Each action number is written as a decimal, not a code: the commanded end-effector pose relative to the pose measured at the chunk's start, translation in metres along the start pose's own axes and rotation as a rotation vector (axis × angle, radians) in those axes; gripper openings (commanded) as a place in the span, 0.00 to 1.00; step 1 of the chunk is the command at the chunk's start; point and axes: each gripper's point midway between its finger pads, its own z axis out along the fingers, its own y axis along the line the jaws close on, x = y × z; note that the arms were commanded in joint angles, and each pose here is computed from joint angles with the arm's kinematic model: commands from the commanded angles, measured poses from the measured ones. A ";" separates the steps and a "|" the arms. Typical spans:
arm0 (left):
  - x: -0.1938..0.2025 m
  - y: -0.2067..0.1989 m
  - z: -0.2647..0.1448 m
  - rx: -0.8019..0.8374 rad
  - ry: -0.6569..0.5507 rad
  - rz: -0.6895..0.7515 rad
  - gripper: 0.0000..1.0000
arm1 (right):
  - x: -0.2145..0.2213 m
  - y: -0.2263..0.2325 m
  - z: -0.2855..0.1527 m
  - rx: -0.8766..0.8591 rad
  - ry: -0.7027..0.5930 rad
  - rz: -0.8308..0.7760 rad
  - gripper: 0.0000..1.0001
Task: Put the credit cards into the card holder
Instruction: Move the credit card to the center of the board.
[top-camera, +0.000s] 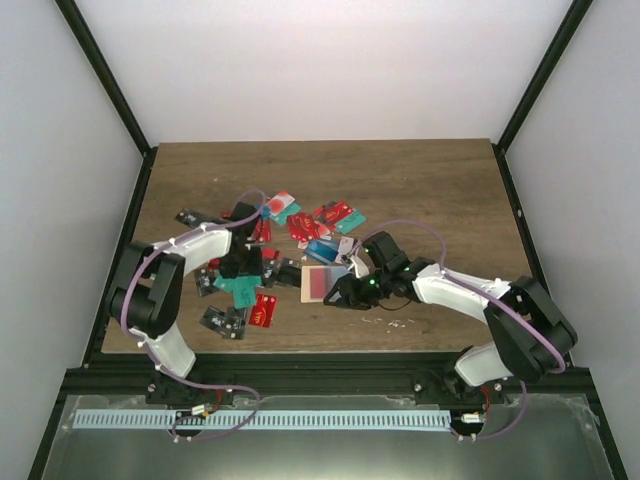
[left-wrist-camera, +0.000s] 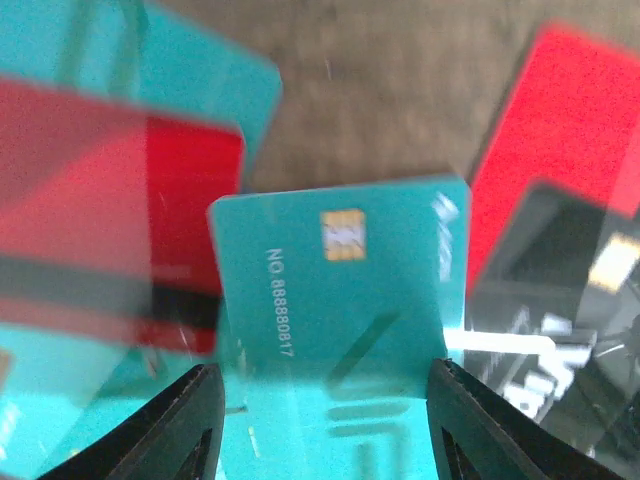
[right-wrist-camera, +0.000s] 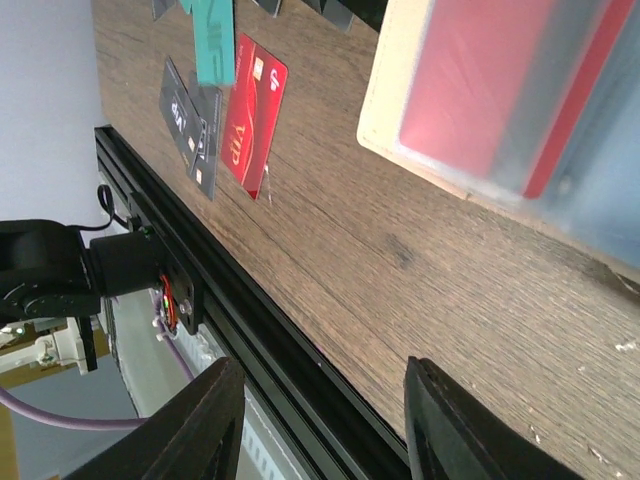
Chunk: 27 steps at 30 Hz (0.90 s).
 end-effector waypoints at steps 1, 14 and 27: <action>0.085 -0.010 0.024 0.014 0.222 -0.038 0.58 | 0.006 0.006 -0.002 -0.040 -0.009 -0.016 0.46; 0.172 -0.031 0.034 -0.014 0.296 0.006 0.54 | 0.040 -0.008 -0.009 -0.067 -0.011 0.024 0.47; 0.189 -0.056 0.008 0.021 0.232 0.001 0.54 | 0.055 -0.012 -0.017 -0.087 -0.039 0.048 0.47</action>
